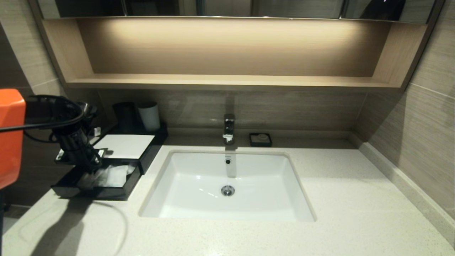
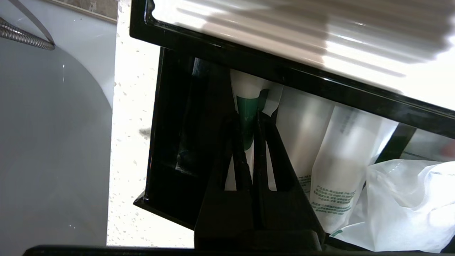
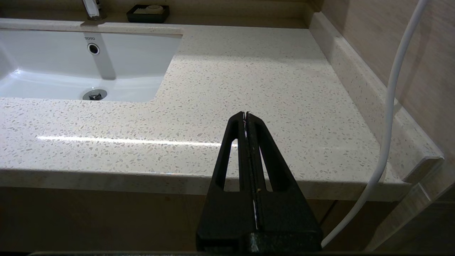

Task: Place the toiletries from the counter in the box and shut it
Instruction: Place the bathroom toiletry into the drawer

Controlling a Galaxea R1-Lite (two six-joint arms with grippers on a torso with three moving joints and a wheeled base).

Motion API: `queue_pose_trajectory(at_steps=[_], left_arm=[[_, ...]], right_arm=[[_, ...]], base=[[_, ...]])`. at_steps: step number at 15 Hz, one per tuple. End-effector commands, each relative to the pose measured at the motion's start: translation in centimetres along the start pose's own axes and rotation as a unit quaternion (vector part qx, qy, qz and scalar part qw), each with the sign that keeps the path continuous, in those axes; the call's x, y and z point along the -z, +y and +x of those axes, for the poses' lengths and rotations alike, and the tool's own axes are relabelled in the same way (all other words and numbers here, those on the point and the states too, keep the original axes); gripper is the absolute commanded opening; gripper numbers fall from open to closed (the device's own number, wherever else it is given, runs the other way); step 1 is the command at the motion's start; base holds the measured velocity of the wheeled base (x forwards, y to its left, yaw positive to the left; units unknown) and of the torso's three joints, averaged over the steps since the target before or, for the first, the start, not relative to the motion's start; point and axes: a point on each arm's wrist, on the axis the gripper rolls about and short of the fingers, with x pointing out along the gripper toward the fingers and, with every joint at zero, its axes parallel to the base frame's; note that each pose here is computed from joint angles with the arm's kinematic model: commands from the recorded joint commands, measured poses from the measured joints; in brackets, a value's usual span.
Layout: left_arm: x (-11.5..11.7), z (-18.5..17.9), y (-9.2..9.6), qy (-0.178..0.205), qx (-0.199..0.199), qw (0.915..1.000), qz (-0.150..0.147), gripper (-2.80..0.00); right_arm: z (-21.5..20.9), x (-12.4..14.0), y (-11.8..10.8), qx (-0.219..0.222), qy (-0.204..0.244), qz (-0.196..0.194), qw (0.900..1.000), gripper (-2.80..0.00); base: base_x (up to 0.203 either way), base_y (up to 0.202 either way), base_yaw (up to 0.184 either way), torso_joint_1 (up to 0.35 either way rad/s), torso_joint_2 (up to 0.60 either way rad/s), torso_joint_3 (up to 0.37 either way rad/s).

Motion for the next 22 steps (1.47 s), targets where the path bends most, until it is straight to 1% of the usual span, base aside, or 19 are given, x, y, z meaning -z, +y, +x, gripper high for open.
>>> queue_pose_trajectory(at_steps=[1, 2, 7, 13, 14, 16, 20, 21, 22], left_arm=[[0.1, 0.1, 0.0, 0.004, -0.001, 1.0, 0.005, 0.0], [0.1, 0.1, 0.1, 0.005, 0.0, 1.0, 0.009, 0.0], [0.2, -0.7, 0.2, 0.001, 0.0, 1.0, 0.004, 0.0], [0.2, -2.8, 0.1, -0.022, 0.002, 0.9998, 0.002, 0.0], [0.2, -3.3, -0.2, -0.027, 0.004, 0.9996, 0.005, 0.0], [0.3, -4.7, -0.9, -0.04, 0.008, 0.9991, -0.006, 0.0], [1.0, -8.2, -1.1, -0.061, 0.015, 0.9979, -0.012, 0.0], [1.3, -9.1, -0.9, -0.067, 0.016, 0.9975, -0.016, -2.8], [1.6, -9.9, -0.7, -0.066, 0.016, 0.9975, -0.018, -2.8]], right_arm=[[0.0, 0.0, 0.0, 0.0, 0.0, 0.0, 1.0, -2.8], [0.0, 0.0, 0.0, 0.0, 0.0, 0.0, 1.0, -2.8], [0.0, 0.0, 0.0, 0.0, 0.0, 0.0, 1.0, -2.8], [0.0, 0.0, 0.0, 0.0, 0.0, 0.0, 1.0, -2.8], [0.0, 0.0, 0.0, 0.0, 0.0, 0.0, 1.0, -2.8], [0.0, 0.0, 0.0, 0.0, 0.001, 0.0, 1.0, -2.8], [0.0, 0.0, 0.0, 0.0, 0.0, 0.0, 1.0, -2.8], [0.0, 0.0, 0.0, 0.0, 0.001, 0.0, 1.0, -2.8], [0.0, 0.0, 0.0, 0.0, 0.001, 0.0, 1.0, -2.8]], base=[[0.0, 0.0, 0.0, 0.0, 0.0, 0.0], [0.0, 0.0, 0.0, 0.0, 0.0, 0.0], [0.0, 0.0, 0.0, 0.0, 0.0, 0.0], [0.0, 0.0, 0.0, 0.0, 0.0, 0.0], [0.0, 0.0, 0.0, 0.0, 0.0, 0.0], [0.0, 0.0, 0.0, 0.0, 0.0, 0.0], [0.0, 0.0, 0.0, 0.0, 0.0, 0.0], [0.0, 0.0, 0.0, 0.0, 0.0, 0.0], [0.0, 0.0, 0.0, 0.0, 0.0, 0.0]])
